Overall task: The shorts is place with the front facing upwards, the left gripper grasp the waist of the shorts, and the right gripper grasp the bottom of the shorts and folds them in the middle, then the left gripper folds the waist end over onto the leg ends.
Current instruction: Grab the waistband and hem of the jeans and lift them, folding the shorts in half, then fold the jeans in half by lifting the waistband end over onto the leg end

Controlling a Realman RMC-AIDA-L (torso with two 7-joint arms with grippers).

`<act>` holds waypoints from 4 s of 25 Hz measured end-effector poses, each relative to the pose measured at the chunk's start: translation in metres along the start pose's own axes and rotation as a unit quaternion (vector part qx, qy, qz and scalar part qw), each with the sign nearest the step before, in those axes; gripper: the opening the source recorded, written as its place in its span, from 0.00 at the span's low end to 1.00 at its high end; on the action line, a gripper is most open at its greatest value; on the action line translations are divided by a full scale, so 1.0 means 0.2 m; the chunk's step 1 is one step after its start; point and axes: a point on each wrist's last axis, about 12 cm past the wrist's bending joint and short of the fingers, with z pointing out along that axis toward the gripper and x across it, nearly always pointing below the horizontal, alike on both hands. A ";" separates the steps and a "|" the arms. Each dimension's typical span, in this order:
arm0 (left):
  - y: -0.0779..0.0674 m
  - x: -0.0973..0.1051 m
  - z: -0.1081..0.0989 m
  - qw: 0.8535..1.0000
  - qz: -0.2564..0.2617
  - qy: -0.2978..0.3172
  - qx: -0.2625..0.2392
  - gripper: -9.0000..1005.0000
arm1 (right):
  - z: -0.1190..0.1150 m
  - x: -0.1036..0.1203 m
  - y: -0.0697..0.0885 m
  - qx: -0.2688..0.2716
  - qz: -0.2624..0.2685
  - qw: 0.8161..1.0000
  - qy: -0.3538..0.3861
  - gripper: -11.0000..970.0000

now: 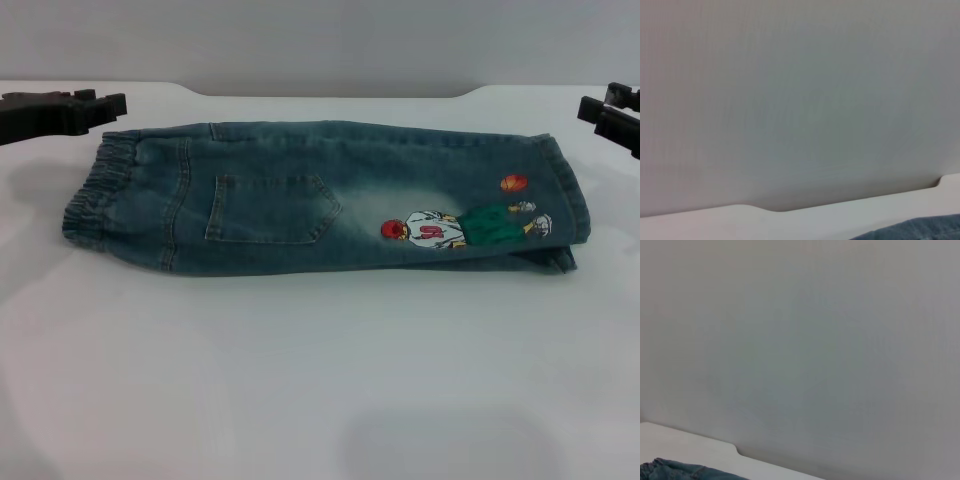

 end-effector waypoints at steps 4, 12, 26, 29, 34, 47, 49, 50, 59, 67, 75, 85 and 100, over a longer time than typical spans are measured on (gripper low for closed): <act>0.01 0.01 0.00 1.000 -0.009 -0.005 -0.002 0.57 | 0.00 0.01 0.00 0.000 -0.003 1.000 -0.001 0.44; -0.01 0.06 0.03 0.998 -0.024 -0.044 0.027 0.72 | -0.04 0.02 -0.01 0.008 -0.012 1.000 -0.001 0.52; -0.07 0.15 0.01 0.983 -0.025 -0.165 0.083 0.84 | -0.02 0.02 0.01 0.007 -0.029 0.998 -0.052 0.52; -0.08 0.17 0.01 0.978 -0.019 -0.188 0.088 0.83 | 0.01 0.02 0.02 0.009 -0.029 0.996 -0.088 0.52; -0.04 0.19 -0.02 0.979 -0.013 -0.187 0.076 0.83 | 0.05 0.01 0.03 0.007 -0.032 0.994 -0.102 0.51; 0.12 0.14 -0.08 0.999 -0.018 -0.019 0.028 0.82 | -0.01 0.09 0.03 0.017 -0.012 0.995 -0.094 0.52; 0.12 0.15 -0.08 1.000 -0.013 -0.007 0.022 0.82 | -0.02 0.10 0.04 0.015 -0.010 0.995 -0.094 0.52; 0.12 0.16 -0.07 1.000 0.001 0.023 0.014 0.82 | -0.02 0.11 0.04 0.014 -0.009 0.995 -0.094 0.52; 0.11 0.22 -0.05 0.994 0.028 0.100 0.013 0.81 | -0.03 0.11 0.05 0.006 -0.008 0.995 -0.095 0.52; 0.15 0.22 -0.08 0.992 0.038 0.120 -0.002 0.81 | -0.01 0.10 0.06 -0.005 -0.011 0.995 -0.099 0.52; 0.18 0.21 -0.06 0.985 0.059 0.157 -0.032 0.80 | -0.01 0.09 0.07 -0.016 -0.014 0.994 -0.104 0.52; 0.14 0.18 0.02 0.981 0.083 0.171 -0.035 0.79 | 0.00 0.08 0.08 -0.021 -0.014 0.994 -0.106 0.52; 0.09 0.19 0.07 0.975 0.098 0.197 -0.034 0.78 | 0.00 0.08 0.09 -0.023 -0.014 0.994 -0.108 0.52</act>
